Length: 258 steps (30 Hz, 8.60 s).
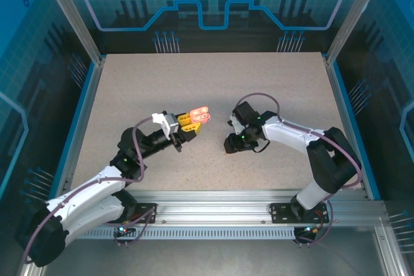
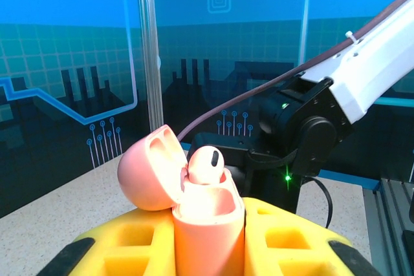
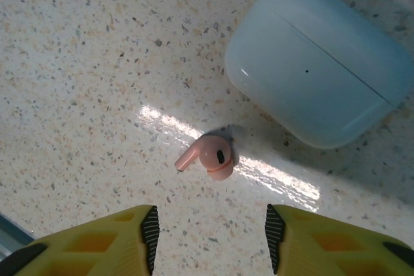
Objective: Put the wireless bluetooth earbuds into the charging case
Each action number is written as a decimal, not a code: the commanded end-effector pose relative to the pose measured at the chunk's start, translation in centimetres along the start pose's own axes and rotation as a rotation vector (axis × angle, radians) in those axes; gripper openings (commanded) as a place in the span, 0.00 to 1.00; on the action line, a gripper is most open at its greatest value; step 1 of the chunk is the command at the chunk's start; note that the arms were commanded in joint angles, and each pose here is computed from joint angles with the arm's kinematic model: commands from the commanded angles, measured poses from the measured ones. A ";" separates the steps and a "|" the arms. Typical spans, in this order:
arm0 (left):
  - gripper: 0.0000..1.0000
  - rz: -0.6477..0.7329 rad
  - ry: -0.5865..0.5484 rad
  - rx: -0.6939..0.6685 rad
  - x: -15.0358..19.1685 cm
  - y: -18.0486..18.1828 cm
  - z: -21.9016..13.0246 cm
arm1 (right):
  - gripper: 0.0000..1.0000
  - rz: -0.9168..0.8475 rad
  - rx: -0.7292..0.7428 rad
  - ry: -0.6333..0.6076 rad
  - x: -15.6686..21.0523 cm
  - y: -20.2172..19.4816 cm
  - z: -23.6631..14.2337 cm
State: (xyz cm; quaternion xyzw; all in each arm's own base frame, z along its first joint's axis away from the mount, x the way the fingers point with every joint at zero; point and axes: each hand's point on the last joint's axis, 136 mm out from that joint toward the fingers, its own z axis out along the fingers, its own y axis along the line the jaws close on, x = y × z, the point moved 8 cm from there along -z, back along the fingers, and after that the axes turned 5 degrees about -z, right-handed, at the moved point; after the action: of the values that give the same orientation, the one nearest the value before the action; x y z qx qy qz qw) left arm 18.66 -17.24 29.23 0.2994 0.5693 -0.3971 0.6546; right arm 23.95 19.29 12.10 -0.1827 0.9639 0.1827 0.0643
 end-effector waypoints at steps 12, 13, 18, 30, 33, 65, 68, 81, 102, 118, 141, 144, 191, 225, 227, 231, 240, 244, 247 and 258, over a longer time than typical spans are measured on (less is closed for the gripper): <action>0.00 0.010 0.005 -0.012 0.2 0.0 -0.3 | 0.41 -0.008 -0.053 0.030 -1.9 0.1 2.2; 0.00 0.011 0.003 -0.012 0.2 0.0 -0.3 | 0.41 -0.006 -0.056 0.034 -1.8 0.1 2.3; 0.00 0.011 0.008 -0.014 0.3 0.0 -0.2 | 0.39 0.001 -0.056 0.060 -1.3 -0.1 2.9; 0.00 0.004 0.011 -0.013 0.4 0.1 -0.1 | 0.34 0.006 -0.021 0.094 -1.0 -0.8 4.1; 0.00 0.005 0.011 -0.013 0.4 0.1 -0.1 | 0.33 0.009 -0.013 0.106 -0.8 -0.9 4.6; 0.00 -0.023 0.024 -0.013 0.7 0.1 0.0 | 0.21 -0.142 0.050 -0.064 -1.3 1.1 -0.7; 0.00 -0.044 0.026 -0.006 0.8 0.2 0.2 | 0.21 -0.196 0.057 -0.153 -1.2 1.7 -3.5; 0.00 -0.100 0.047 0.043 1.4 0.4 1.7 | 0.22 -0.605 0.172 -0.733 0.6 7.4 -18.7; 0.00 -0.096 0.034 0.095 1.1 0.1 2.1 | 0.22 -1.001 0.181 -0.853 -1.6 16.0 -21.3; 0.00 -0.090 0.036 0.094 1.2 0.1 2.1 | 0.22 -1.003 0.132 -0.751 -1.9 16.3 -18.5; 0.00 -0.087 0.034 0.082 1.1 0.1 2.0 | 0.30 -0.956 -0.018 -0.666 -1.5 15.4 -18.5; 0.00 -0.087 0.036 0.080 1.2 0.2 2.0 | 0.33 -0.945 -0.050 -0.683 -1.6 15.5 -19.2; 0.00 -0.099 0.042 0.078 1.1 0.2 2.1 | 0.72 -0.508 -0.717 -0.494 -4.0 11.8 -20.2; 0.00 -0.667 0.401 -0.124 8.2 1.7 2.4 | 0.95 -0.111 0.154 -0.791 -0.4 0.8 -21.2; 0.00 -0.754 0.473 -0.155 9.7 1.9 2.8 | 0.96 -0.089 0.153 -0.793 -0.2 0.3 -21.1; 0.00 -0.899 0.614 -0.157 12.8 1.8 4.1 | 0.96 -0.065 0.171 -0.769 0.2 -0.4 -20.8; 0.00 -1.086 0.850 -0.267 18.6 2.1 6.2 | 0.97 -0.051 0.205 -0.750 1.0 -1.3 -20.5; 0.00 -1.118 0.901 -0.314 19.7 2.4 6.4 | 0.97 -0.040 0.205 -0.753 1.2 -1.7 -20.5; 0.00 -1.139 0.944 -0.349 20.5 2.6 6.5 | 0.97 -0.034 0.198 -0.750 1.2 -1.9 -20.5; 0.24 -1.160 1.017 -0.458 21.9 3.2 6.3 | 0.98 -0.031 0.214 -0.735 1.1 -2.7 -20.1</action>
State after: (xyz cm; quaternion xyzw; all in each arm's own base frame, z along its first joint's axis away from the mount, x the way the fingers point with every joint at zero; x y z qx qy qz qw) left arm 25.75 -25.18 9.51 -0.0202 0.9155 -0.3951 0.0735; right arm 22.77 9.60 29.90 -0.1121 0.8853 0.1397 0.4291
